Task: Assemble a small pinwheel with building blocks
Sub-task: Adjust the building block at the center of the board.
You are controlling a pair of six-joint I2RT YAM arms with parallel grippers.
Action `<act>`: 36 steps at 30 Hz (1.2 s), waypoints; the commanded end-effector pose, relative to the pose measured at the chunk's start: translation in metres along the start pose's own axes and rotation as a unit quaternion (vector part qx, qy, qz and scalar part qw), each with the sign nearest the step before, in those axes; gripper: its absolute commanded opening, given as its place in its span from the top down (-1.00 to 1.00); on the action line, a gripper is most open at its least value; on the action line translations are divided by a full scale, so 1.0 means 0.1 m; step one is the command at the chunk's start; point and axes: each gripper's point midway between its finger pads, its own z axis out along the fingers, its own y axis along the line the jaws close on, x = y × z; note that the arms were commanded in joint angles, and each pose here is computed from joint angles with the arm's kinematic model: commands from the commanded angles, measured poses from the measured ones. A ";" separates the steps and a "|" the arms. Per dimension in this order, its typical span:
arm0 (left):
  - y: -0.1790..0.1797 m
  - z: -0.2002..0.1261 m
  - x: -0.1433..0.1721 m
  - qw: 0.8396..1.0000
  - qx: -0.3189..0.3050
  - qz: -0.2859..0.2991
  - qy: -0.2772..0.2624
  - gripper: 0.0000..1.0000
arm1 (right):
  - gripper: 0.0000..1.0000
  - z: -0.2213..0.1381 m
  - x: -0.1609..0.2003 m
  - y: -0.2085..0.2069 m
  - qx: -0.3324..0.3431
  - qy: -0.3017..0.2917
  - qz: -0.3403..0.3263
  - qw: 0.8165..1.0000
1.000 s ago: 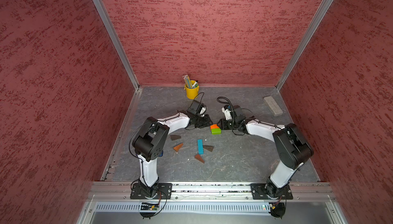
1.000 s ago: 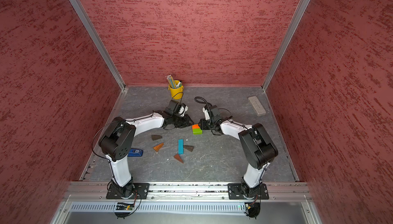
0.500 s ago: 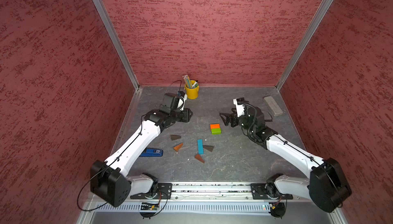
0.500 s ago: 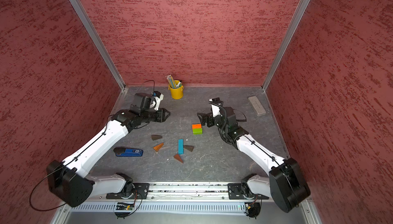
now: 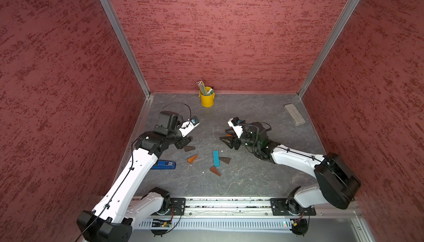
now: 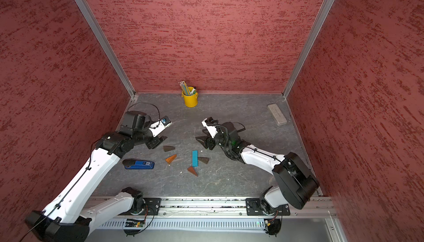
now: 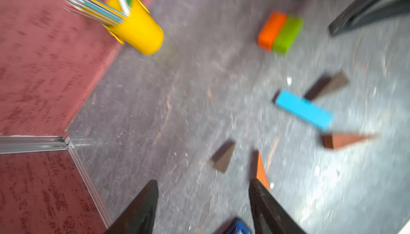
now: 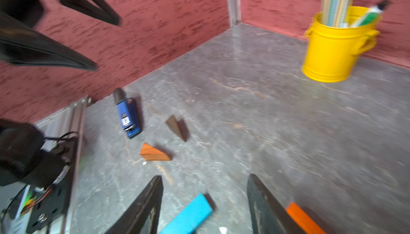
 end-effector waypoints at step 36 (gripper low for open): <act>-0.39 0.20 0.53 0.994 0.055 0.077 0.048 -0.27 | 0.32 -0.37 1.39 -1.29 0.251 0.200 0.252 0.913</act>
